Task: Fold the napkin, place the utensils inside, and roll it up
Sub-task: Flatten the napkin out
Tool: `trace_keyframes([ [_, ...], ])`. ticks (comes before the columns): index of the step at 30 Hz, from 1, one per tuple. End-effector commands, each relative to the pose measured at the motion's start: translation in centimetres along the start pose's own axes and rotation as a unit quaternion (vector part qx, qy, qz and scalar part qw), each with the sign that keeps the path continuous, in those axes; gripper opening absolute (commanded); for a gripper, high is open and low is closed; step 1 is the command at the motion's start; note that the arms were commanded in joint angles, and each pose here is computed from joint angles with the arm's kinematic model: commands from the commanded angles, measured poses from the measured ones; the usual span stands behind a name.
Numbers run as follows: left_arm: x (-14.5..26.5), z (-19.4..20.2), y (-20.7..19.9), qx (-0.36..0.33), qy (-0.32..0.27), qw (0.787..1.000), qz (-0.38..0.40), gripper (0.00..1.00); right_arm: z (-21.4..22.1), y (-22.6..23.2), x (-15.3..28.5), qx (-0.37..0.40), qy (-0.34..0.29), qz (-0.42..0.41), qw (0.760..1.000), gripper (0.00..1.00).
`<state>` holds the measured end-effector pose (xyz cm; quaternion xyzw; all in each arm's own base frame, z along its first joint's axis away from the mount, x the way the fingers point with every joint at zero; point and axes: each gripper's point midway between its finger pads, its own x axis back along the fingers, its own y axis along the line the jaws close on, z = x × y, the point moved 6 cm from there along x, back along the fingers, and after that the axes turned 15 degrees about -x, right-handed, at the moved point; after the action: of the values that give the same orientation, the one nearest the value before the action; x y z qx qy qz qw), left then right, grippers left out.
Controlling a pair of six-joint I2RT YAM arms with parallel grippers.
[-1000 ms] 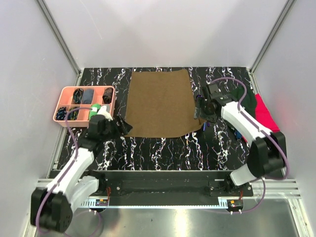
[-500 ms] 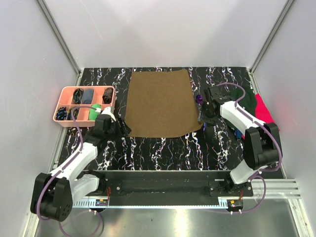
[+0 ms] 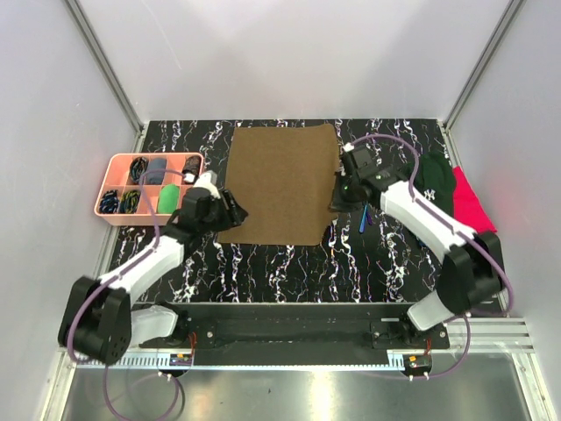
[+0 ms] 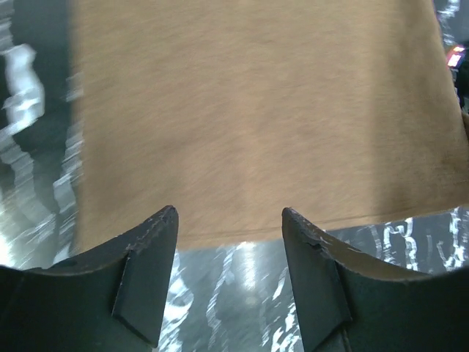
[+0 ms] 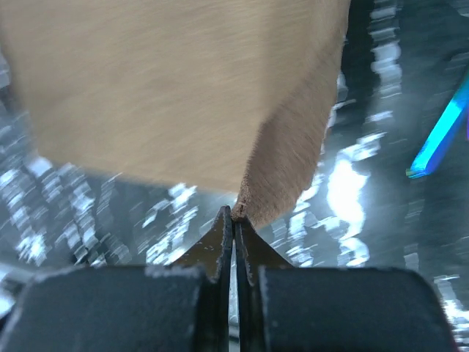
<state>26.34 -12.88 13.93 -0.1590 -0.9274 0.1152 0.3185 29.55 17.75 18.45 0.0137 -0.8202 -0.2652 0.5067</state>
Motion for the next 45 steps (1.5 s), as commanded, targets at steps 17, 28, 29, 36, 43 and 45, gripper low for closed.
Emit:
trace_keyframes([
  [17, -2.7, 7.3, 3.7, 0.036, 0.054, 0.993, -0.094, 0.59, 4.7, -2.8, 3.6, -0.042, -0.008, -0.002, 0.999, 0.75],
  [28, -1.0, 5.2, 3.2, 0.036, 0.019, 0.997, -0.058, 0.59, -5.2, -0.1, -2.8, -0.028, -0.008, -0.048, 0.998, 0.79],
  [29, -0.9, 4.8, 3.0, 0.035, 0.016, 0.998, -0.054, 0.59, -5.4, -0.5, -4.3, -0.038, 0.007, -0.04, 0.998, 0.78],
  [36, -1.2, -0.3, 0.4, 0.016, -0.026, 0.999, -0.018, 0.6, -6.9, -2.0, -9.1, -0.094, 0.037, -0.048, 0.994, 0.77],
  [43, -5.4, 0.6, -0.3, 0.032, -0.009, 0.999, 0.028, 0.59, -5.7, -2.8, -13.2, -0.113, 0.083, -0.055, 0.989, 0.74],
  [45, -5.8, 2.2, 0.1, 0.049, 0.005, 0.998, 0.026, 0.58, -5.5, -2.8, -13.9, -0.117, 0.092, -0.061, 0.987, 0.74],
])
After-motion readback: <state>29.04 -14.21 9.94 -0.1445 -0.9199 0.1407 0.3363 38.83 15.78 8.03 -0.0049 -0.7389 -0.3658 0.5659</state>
